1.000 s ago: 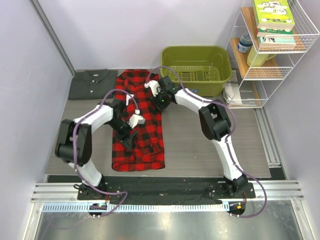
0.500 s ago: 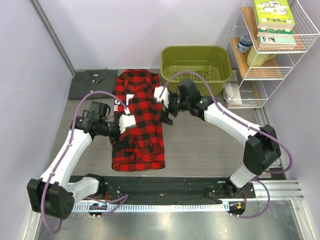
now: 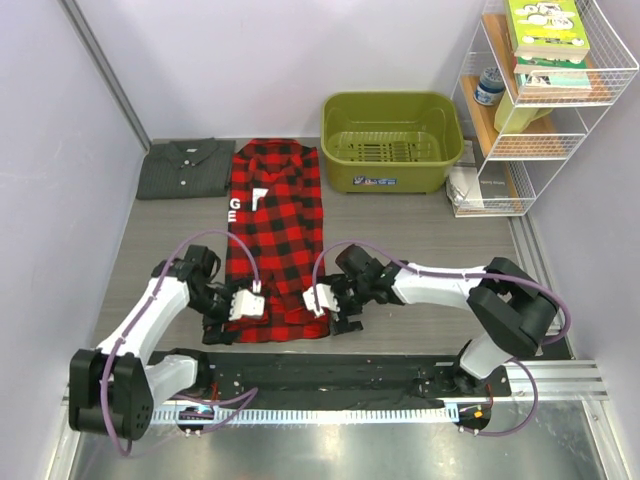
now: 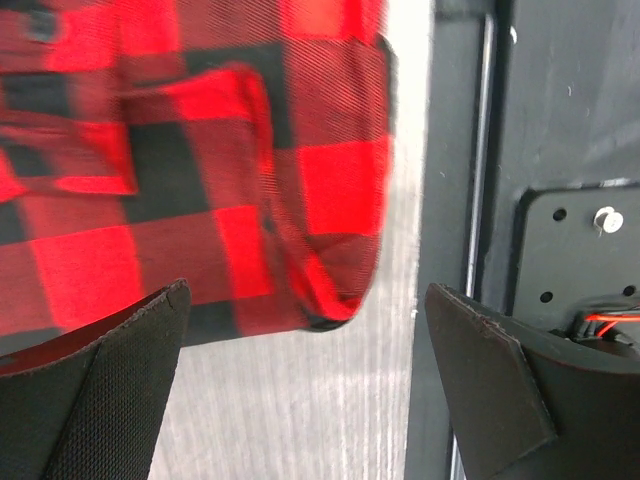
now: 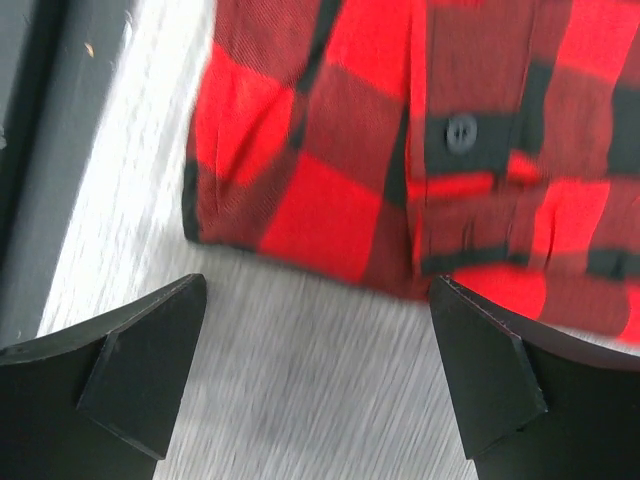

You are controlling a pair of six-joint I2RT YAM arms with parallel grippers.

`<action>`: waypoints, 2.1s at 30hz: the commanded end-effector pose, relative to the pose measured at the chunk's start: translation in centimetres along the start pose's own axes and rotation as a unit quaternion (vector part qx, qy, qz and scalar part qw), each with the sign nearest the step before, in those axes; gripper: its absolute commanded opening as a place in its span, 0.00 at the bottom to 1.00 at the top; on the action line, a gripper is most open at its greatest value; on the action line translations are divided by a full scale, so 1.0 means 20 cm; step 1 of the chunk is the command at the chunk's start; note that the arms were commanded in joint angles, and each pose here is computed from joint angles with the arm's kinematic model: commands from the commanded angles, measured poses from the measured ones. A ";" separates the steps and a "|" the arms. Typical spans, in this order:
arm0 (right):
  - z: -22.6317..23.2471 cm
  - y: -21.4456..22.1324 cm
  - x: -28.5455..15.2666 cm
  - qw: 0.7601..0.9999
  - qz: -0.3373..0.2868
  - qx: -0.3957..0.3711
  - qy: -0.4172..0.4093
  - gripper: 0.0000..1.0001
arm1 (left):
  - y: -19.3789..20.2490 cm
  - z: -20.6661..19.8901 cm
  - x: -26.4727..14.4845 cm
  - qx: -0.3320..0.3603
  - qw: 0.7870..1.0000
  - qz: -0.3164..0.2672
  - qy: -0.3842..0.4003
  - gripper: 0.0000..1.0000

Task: Fold and stack the long sleeve shirts
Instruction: Fold the shirt

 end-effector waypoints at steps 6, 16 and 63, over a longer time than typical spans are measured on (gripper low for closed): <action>0.00 -0.11 0.08 0.995 -0.019 -0.087 0.037 1.00 | 0.06 -0.02 0.07 0.090 0.995 -0.001 -0.044 1.00; -0.02 -0.08 0.18 0.995 0.007 -0.080 0.052 0.68 | 0.08 0.03 0.08 0.043 0.999 0.029 -0.006 0.70; -0.25 -0.38 -0.31 0.992 -0.050 0.037 0.107 0.01 | -0.36 -0.06 -0.38 -0.010 0.994 -0.067 0.087 0.00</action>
Point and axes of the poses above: each gripper's point midway between its finger pads, its own x axis out along the fingers, its own z axis along the line the jaws close on, y = z × x, the point moved 4 cm from there along -x, back along the fingers, and after that the axes turned 7 degrees about -x, right-handed, at the moved point
